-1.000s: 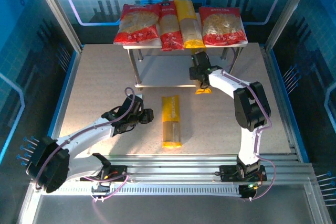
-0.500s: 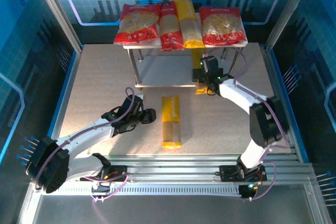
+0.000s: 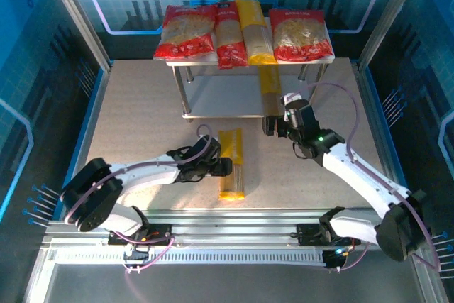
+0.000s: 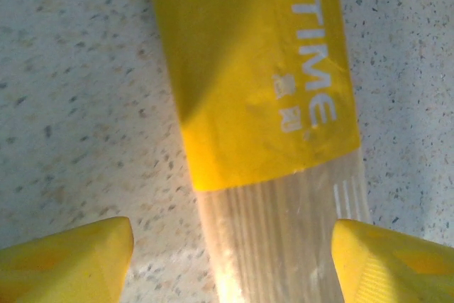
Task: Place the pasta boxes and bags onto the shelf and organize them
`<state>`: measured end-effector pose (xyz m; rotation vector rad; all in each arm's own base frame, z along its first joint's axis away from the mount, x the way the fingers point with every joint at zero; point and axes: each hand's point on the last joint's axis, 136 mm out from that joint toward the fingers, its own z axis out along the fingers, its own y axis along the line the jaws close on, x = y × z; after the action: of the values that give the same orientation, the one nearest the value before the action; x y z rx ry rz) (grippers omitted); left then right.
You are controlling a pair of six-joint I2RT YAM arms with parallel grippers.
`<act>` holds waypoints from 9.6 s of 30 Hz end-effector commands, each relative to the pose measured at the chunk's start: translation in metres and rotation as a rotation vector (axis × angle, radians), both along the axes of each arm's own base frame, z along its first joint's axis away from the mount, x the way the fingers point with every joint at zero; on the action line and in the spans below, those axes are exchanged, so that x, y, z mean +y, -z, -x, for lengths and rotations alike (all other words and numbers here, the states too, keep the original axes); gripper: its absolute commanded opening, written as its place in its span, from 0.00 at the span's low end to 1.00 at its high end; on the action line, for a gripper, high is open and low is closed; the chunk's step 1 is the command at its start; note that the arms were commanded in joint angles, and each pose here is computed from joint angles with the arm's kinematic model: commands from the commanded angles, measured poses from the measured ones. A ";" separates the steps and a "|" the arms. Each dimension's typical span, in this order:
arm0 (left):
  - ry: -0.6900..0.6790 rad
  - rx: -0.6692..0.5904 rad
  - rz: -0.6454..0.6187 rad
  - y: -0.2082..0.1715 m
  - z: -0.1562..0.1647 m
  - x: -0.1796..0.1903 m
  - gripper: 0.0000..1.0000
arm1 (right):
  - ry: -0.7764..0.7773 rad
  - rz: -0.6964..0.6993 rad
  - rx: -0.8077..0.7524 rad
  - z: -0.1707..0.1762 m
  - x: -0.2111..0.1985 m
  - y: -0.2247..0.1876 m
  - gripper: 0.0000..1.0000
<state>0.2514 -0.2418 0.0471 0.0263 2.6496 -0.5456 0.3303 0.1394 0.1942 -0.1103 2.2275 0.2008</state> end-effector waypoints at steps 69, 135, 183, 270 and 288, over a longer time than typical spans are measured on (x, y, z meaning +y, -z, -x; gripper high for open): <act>-0.003 -0.140 -0.069 -0.100 -0.069 -0.002 0.00 | 0.007 -0.183 -0.005 0.043 -0.024 -0.004 0.97; -0.132 -0.360 -0.043 -0.088 -0.298 -0.035 0.25 | -0.065 -0.082 0.328 0.090 0.012 0.094 0.98; -0.098 -0.289 -0.227 -0.080 -0.186 0.025 0.79 | -0.067 -0.103 0.314 0.089 0.016 0.084 0.98; -0.451 -0.841 -0.432 -0.069 -0.133 0.250 0.99 | 0.519 0.057 -0.147 0.012 -0.158 0.027 1.00; -0.394 -0.839 -0.388 -0.055 -0.137 0.242 0.99 | 0.484 0.241 -0.297 -0.046 -0.170 0.070 1.00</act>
<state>0.3834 0.0014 0.0933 -0.1341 1.8593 0.1309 0.3573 -0.0277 0.0923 0.2756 2.0609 -0.3238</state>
